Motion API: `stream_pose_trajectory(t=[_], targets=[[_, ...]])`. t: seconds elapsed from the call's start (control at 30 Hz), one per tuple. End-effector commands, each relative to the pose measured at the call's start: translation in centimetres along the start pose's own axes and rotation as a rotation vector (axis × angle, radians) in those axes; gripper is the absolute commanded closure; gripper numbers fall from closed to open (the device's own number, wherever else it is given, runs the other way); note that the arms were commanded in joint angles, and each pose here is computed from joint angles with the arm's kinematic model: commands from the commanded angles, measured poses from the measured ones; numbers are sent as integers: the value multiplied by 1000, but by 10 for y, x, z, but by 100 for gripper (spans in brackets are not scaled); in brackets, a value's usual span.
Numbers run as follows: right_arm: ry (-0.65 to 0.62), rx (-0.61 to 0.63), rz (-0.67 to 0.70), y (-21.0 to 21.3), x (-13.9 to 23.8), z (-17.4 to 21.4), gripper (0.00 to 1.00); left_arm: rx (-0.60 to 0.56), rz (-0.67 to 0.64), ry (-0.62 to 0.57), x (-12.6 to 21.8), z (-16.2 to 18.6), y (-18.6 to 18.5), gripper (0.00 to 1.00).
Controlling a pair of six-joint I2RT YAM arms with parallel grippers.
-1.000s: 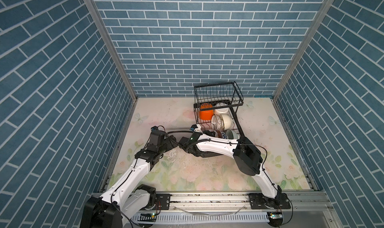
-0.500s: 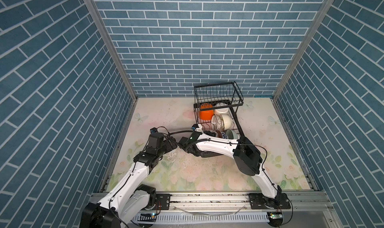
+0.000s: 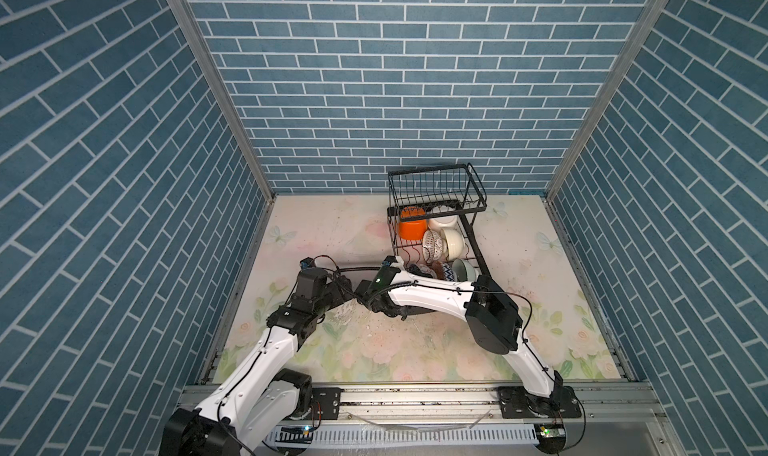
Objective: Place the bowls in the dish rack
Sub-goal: 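Lower the blue bowl into the rack slots beside the orange-patterned bowl with the right gripper, then open the right gripper to release the blue bowl in the rack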
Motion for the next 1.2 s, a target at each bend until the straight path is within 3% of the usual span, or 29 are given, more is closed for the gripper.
stream_pose_trajectory(t=[0.0, 0.6, 1.17], targets=[[50, 14, -58, 19, 3, 4, 70, 1, 11, -11, 1, -1, 1, 0], [9, 3, -72, 13, 9, -6, 45, -1, 13, -14, 5, 1, 3, 0], [-81, -48, -140, -7, 27, -16, 35, -4, 4, -17, 6, 0, 4, 0]])
Point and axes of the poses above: each gripper's point midway between its finger pads, its own x axis back along the fingers, its own y axis along the line the jaws close on, z = x × y, the point moved 5 cm from there along x, back along the fingers, and after that the axes turned 11 degrees about x, right-handed, at the moved point
